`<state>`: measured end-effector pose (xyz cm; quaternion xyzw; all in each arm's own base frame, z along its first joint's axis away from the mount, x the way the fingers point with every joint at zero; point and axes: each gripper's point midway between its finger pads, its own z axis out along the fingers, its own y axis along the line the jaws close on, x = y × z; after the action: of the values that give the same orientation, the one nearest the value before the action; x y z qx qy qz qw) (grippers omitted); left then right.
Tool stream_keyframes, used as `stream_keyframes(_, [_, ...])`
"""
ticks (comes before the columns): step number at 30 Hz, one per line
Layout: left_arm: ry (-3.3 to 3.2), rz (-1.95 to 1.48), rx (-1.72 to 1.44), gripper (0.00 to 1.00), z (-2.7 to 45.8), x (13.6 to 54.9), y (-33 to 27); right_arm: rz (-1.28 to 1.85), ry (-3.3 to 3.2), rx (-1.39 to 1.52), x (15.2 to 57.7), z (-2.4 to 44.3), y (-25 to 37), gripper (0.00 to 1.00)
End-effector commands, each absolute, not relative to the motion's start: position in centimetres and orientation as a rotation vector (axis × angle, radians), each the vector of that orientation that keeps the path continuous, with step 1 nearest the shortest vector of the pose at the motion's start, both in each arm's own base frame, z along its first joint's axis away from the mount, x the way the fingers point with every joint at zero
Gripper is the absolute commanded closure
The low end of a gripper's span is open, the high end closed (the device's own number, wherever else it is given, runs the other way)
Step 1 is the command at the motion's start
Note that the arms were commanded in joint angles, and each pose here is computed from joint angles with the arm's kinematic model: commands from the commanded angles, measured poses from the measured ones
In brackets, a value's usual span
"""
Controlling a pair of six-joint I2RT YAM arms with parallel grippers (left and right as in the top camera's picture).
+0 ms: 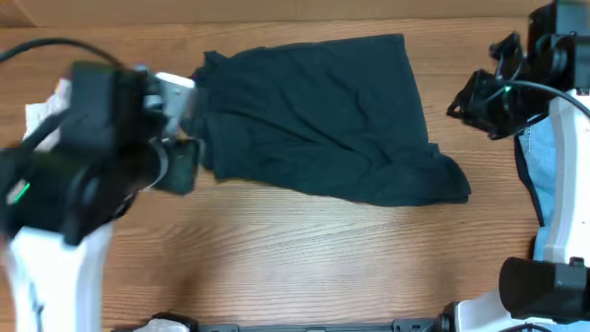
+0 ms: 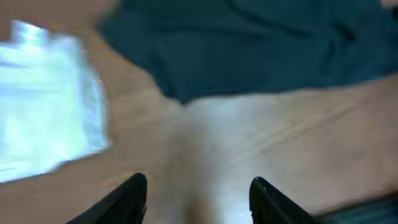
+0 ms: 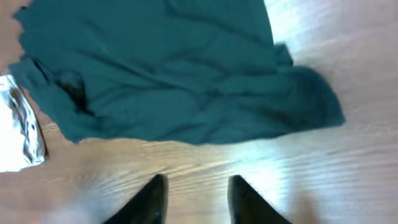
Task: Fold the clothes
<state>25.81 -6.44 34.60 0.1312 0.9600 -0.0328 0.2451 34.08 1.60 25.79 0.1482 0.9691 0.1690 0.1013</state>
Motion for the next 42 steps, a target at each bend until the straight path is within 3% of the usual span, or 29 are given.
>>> stream_keyframes(1, [2.882, -0.431, 0.373, 0.45, 25.9, 27.2, -11.0, 0.537, 2.870, 0.450, 33.7, 25.2, 2.0, 0.52])
stream_keyframes(8, [3.155, -0.483, 0.164, 0.47, 11.6, 30.4, -12.5, 0.537, 2.873, 0.446, 33.7, 24.9, 2.0, 0.47])
stream_keyframes(12, [3.248, -0.465, 0.058, 0.46, 7.2, 31.3, -12.6, 0.535, 2.867, 0.444, 33.9, 24.9, 2.0, 0.47])
stream_keyframes(16, [3.332, -0.440, -0.012, 0.40, 4.4, 31.0, -12.5, 0.535, 2.866, 0.436, 33.9, 24.9, 2.0, 0.47])
stream_keyframes(21, [3.290, -0.428, -0.145, 0.40, 2.3, 33.1, -12.9, 0.534, 2.863, 0.431, 34.0, 25.0, 1.9, 0.47])
stream_keyframes(25, [3.248, -0.182, -0.197, 0.53, 1.6, 34.2, -10.5, 0.533, 2.862, 0.430, 34.0, 25.0, 1.9, 0.47])
stream_keyframes(26, [3.242, -0.133, -0.195, 0.61, 1.6, 34.3, -9.9, 0.533, 2.862, 0.430, 34.0, 25.0, 1.9, 0.47])
stream_keyframes(29, [3.239, -0.048, -0.192, 0.96, 1.5, 34.3, -9.0, 0.533, 2.861, 0.429, 34.0, 25.0, 1.9, 0.47])
stream_keyframes(37, [3.248, -0.028, -0.190, 0.96, 4.5, 32.8, -8.5, 0.531, 2.863, 0.402, 34.0, 25.0, 2.0, 0.47])
stream_keyframes(38, [3.156, -0.072, -0.084, 0.94, 6.4, 34.0, -8.8, 0.530, 2.860, 0.402, 34.1, 25.0, 1.9, 0.47])
stream_keyframes(39, [3.105, -0.099, 0.006, 0.79, 7.3, 34.7, -9.3, 0.529, 2.857, 0.400, 34.2, 25.0, 1.9, 0.47])
stream_keyframes(41, [3.011, -0.205, 0.204, 0.32, 9.0, 35.6, -11.1, 0.530, 2.854, 0.399, 34.2, 25.0, 1.9, 0.46])
stream_keyframes(42, [2.980, -0.331, 0.245, 0.00, 9.6, 35.7, -12.7, 0.529, 2.853, 0.398, 34.3, 25.0, 1.9, 0.47])
